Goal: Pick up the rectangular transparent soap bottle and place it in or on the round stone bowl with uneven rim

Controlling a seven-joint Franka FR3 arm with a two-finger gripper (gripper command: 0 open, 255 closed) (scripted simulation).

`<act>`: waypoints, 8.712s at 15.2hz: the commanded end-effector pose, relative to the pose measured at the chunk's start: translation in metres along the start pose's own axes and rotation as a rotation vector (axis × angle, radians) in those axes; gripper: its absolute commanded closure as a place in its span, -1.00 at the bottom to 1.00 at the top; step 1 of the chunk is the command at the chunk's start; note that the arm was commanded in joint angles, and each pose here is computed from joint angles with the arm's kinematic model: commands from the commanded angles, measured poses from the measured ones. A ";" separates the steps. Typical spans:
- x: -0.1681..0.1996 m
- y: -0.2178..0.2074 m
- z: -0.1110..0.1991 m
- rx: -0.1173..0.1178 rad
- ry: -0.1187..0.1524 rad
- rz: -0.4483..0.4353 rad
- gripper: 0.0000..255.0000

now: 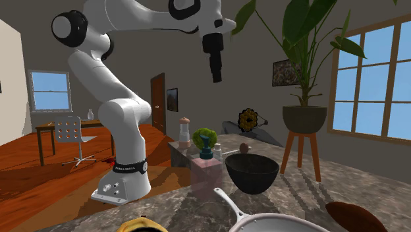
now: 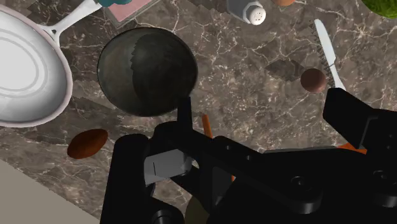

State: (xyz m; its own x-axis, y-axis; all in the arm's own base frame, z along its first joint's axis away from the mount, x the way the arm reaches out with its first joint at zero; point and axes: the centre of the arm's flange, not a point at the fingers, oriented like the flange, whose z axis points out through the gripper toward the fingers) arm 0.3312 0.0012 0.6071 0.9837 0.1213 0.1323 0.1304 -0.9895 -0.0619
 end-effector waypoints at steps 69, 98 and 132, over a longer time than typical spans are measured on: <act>-0.002 0.125 0.068 0.012 -0.256 0.223 1.00; 0.154 0.109 0.031 0.012 -0.256 0.223 1.00; 0.152 0.116 0.086 0.012 -0.256 0.223 -1.00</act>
State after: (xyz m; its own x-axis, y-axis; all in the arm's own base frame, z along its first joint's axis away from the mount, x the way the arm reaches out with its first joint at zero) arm 0.5046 -0.0876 0.5237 0.9872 -0.0808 -0.1374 -0.0915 -0.9931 -0.0733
